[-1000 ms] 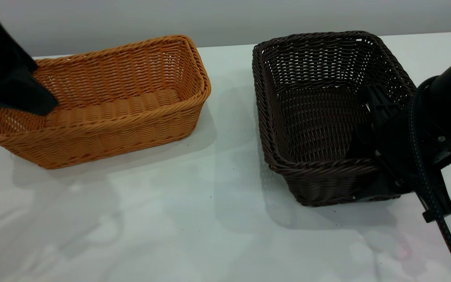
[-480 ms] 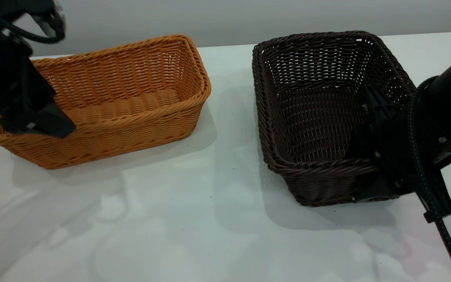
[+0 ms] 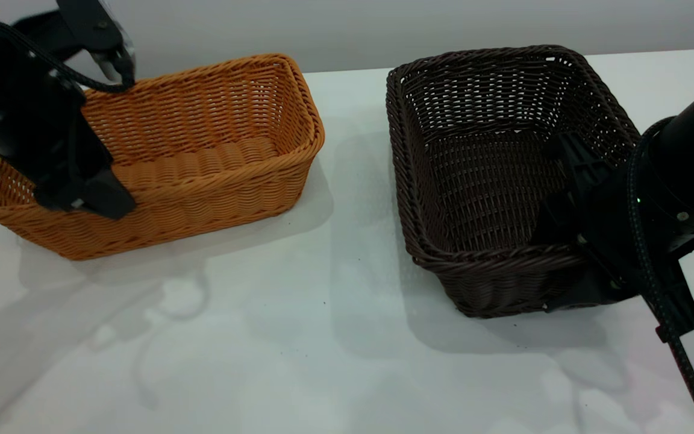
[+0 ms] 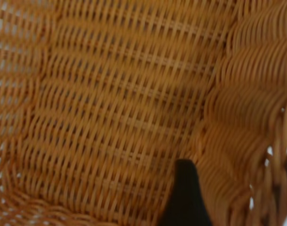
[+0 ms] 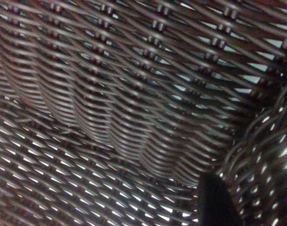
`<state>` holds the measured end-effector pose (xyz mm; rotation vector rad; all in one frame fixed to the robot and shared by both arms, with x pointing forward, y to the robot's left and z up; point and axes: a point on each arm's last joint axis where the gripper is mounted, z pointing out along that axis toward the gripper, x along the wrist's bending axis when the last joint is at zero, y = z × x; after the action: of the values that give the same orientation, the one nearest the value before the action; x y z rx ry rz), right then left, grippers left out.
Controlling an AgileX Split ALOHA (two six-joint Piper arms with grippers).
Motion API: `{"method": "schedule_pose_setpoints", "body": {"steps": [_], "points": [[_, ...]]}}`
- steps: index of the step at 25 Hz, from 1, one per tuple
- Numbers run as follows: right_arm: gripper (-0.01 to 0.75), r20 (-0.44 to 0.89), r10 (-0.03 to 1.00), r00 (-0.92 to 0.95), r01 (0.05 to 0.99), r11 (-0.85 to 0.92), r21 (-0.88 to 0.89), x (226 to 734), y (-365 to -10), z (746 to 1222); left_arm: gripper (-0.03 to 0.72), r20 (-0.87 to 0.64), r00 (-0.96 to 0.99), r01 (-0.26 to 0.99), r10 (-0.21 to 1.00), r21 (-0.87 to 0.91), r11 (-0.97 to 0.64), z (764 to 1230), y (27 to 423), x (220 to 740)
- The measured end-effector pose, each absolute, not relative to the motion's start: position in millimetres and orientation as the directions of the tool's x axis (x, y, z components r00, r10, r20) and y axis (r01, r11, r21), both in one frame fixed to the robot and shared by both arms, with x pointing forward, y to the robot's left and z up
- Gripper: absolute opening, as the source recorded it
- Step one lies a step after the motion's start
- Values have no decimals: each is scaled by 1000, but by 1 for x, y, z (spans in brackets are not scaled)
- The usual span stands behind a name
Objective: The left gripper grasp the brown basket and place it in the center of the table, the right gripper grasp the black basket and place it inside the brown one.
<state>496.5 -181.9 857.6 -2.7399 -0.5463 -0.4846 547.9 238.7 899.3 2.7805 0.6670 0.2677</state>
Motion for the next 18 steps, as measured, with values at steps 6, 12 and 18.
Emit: {"method": "schedule_pose_setpoints", "body": {"steps": [6, 12, 18], "points": [[309, 393, 343, 853, 441, -877, -191, 498, -184, 857, 342, 119, 896, 382, 427, 279, -881, 884, 233, 550], [309, 400, 363, 841, 457, -874, -168, 499, -185, 858, 120, 125, 912, 349, 392, 269, -898, 879, 231, 550], [309, 414, 367, 833, 463, -872, -157, 500, -186, 861, 113, 76, 948, 281, 309, 253, -926, 878, 222, 542]]}}
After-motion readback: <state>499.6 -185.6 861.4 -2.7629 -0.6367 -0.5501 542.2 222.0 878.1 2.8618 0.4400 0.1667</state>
